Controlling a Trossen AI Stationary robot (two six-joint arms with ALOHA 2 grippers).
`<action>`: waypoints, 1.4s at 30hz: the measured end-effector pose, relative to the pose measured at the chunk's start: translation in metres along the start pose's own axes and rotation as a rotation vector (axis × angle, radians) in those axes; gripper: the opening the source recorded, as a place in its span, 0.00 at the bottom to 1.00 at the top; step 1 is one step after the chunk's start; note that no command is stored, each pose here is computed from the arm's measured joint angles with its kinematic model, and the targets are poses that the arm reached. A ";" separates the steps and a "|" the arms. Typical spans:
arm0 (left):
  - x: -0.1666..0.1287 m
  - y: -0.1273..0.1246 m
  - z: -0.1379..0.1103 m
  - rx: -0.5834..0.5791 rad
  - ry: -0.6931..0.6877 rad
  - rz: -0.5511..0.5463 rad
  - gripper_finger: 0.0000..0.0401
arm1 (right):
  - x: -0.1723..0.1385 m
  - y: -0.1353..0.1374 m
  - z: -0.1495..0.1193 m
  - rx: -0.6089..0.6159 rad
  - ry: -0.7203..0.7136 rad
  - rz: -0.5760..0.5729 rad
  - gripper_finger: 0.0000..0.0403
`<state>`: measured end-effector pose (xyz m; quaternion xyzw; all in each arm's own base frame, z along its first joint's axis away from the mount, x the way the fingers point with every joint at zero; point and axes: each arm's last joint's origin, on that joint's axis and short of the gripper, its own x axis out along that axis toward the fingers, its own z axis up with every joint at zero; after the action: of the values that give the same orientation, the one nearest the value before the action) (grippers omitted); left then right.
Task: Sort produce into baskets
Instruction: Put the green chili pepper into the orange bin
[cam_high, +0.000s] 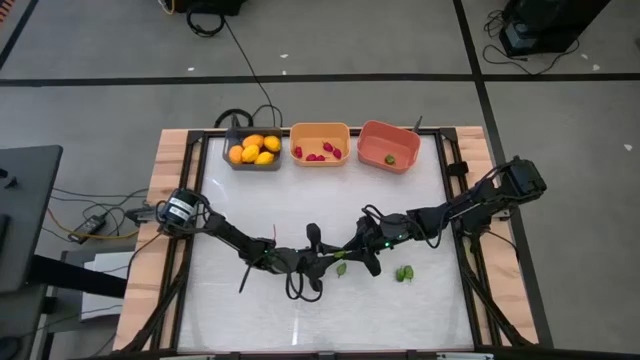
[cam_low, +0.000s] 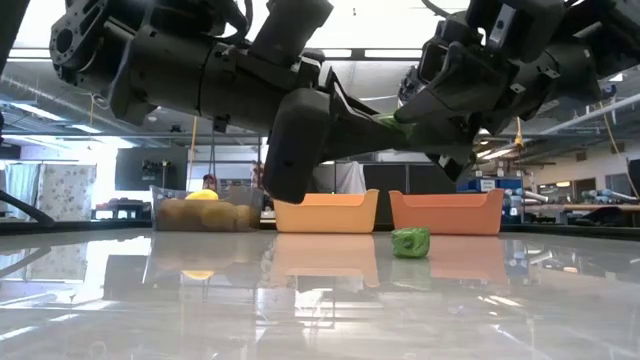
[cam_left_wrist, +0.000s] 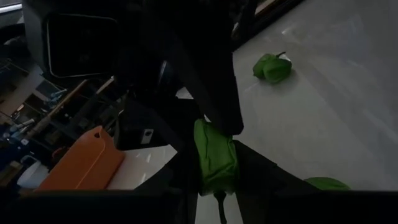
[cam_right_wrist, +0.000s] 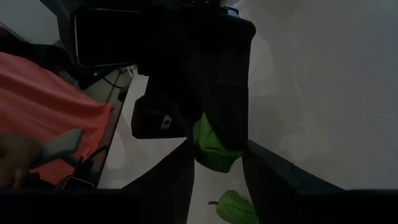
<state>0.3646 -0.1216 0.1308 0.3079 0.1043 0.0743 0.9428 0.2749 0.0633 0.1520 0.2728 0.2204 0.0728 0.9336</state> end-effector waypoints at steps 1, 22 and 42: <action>0.000 0.000 0.000 0.000 0.000 -0.001 0.22 | 0.000 0.000 0.000 0.002 0.002 0.004 0.35; -0.006 0.022 -0.001 -0.226 0.242 -0.104 0.51 | -0.010 -0.027 0.002 0.022 0.089 -0.220 0.03; 0.005 0.029 -0.013 -0.463 0.230 -0.317 0.56 | -0.118 -0.105 0.067 -0.097 -0.110 -1.116 0.06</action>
<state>0.3638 -0.0905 0.1373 0.0540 0.2375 -0.0176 0.9697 0.2015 -0.0875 0.1898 0.0749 0.2789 -0.4365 0.8521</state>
